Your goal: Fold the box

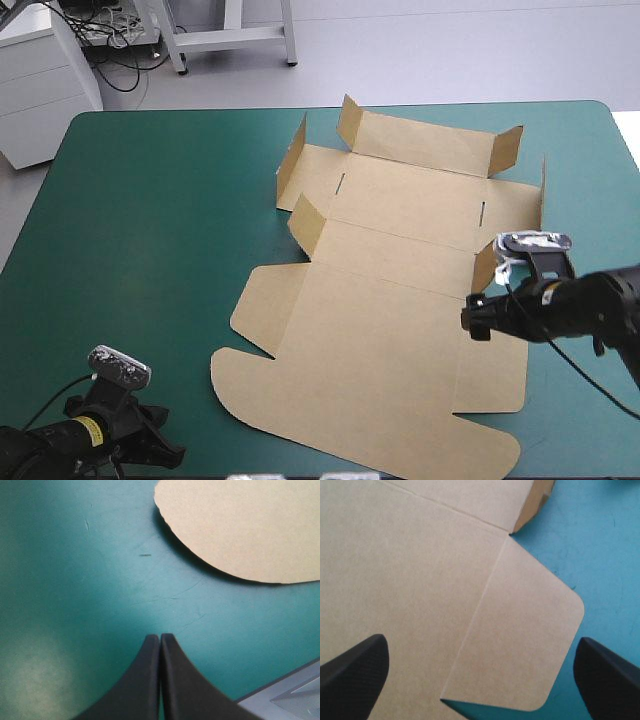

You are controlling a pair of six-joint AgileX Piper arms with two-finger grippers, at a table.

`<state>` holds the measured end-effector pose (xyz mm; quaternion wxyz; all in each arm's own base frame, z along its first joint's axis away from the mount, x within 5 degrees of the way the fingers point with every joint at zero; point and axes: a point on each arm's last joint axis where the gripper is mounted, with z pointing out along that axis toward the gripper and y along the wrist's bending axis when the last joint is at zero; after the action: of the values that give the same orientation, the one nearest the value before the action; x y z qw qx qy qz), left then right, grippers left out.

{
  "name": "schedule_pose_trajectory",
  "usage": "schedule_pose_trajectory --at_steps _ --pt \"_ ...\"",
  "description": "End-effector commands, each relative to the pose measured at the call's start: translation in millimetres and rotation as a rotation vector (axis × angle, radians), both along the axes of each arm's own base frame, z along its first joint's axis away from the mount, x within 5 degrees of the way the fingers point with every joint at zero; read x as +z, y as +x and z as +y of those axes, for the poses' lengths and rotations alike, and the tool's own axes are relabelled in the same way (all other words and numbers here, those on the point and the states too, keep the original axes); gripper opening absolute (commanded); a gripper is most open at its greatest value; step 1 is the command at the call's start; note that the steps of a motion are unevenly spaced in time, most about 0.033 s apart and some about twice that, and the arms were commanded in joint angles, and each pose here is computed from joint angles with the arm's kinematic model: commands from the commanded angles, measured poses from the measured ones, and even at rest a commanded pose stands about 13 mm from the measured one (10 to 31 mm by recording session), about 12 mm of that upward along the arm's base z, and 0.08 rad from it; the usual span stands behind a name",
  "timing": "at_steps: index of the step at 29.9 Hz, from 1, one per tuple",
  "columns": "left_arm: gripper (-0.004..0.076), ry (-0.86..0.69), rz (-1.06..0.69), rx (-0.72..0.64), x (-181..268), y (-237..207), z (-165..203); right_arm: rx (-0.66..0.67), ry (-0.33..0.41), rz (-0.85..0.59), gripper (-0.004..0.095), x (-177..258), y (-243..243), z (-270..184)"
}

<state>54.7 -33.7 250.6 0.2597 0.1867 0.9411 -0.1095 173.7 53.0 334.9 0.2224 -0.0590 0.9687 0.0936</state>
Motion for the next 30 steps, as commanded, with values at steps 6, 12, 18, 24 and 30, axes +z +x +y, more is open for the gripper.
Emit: schedule_pose_trajectory --at_steps 6,12,18,24,30 --pt "-0.0032 -0.034 -0.045 0.013 9.0 4.5 -2.3 -0.011 -0.009 -0.019 0.0922 16.3 61.5 14.1" --pt "-0.0032 -0.034 -0.045 0.013 9.0 4.5 -2.3 -0.082 0.022 0.033 0.0922 9.5 82.3 13.6" --pt "-0.0032 -0.034 -0.045 0.013 9.0 4.5 -2.3 -0.213 0.057 0.061 0.0895 4.1 92.4 -9.5" --pt "-0.0032 -0.034 -0.045 0.013 9.0 4.5 -2.3 -0.256 0.059 0.024 0.0854 3.9 99.1 -24.2" --pt "-0.0032 -0.034 -0.045 0.013 9.0 4.5 -2.3 -0.233 0.030 0.114 0.0850 -15.6 110.2 -25.3"
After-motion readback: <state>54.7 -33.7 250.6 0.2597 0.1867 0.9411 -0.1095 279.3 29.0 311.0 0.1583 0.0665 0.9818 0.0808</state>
